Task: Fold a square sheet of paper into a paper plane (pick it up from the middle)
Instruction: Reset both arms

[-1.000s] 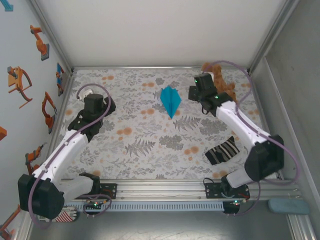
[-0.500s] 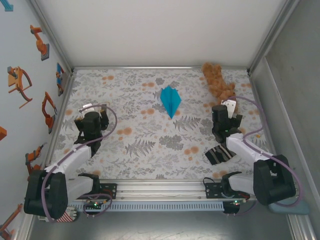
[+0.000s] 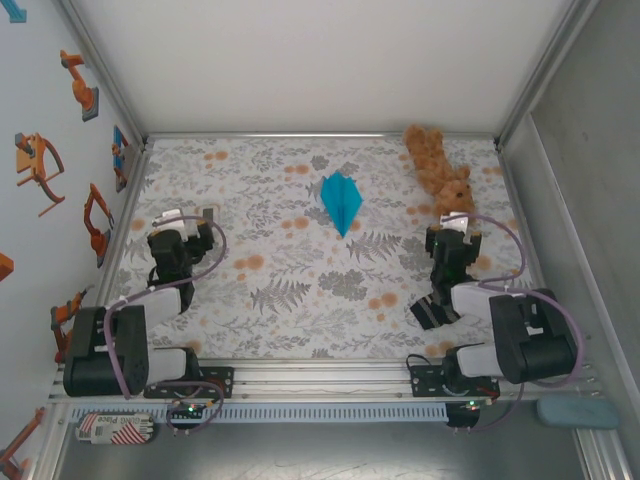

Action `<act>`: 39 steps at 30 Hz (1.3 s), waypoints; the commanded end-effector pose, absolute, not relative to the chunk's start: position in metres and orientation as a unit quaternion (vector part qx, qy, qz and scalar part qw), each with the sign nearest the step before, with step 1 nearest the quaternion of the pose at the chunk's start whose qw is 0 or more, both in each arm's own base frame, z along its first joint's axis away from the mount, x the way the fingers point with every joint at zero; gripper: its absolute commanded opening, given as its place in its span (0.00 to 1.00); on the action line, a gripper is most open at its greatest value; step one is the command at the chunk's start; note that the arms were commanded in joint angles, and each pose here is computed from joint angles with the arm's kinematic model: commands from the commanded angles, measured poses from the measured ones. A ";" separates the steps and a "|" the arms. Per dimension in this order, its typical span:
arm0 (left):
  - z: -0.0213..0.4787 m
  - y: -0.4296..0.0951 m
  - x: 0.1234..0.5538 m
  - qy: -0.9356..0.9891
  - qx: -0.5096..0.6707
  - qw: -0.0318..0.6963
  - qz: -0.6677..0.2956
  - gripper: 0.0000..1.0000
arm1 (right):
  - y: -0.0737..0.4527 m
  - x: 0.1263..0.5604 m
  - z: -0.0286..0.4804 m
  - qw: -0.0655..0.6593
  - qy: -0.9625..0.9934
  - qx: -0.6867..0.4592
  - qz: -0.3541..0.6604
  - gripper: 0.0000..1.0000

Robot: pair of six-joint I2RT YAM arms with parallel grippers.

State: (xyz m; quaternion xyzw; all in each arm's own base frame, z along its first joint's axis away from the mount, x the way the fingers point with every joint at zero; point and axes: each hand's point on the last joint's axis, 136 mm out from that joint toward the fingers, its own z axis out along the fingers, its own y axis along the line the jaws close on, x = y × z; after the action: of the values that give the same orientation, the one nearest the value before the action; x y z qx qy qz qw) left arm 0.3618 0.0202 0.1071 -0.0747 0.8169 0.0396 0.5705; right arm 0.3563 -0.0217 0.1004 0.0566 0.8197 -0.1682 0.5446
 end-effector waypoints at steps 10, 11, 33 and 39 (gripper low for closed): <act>0.086 0.005 0.391 0.826 -0.033 0.562 -0.013 0.96 | -0.028 0.377 0.097 0.605 0.792 0.058 -0.062 0.82; 0.085 0.004 0.392 0.829 -0.031 0.558 -0.012 0.96 | -0.027 0.378 0.095 0.601 0.795 0.057 -0.062 0.81; 0.083 0.004 0.396 0.836 -0.028 0.548 0.017 0.96 | -0.039 0.389 0.091 0.570 0.814 0.087 -0.079 0.99; 0.083 0.004 0.397 0.837 -0.028 0.546 0.013 0.96 | -0.039 0.389 0.091 0.570 0.813 0.087 -0.079 0.99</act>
State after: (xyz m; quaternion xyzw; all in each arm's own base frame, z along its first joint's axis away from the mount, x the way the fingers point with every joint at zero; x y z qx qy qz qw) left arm 0.3927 0.0042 0.0797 -0.0347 0.8374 0.0126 0.5453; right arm 0.3850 -0.0338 0.0827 0.0719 0.8222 -0.0750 0.5596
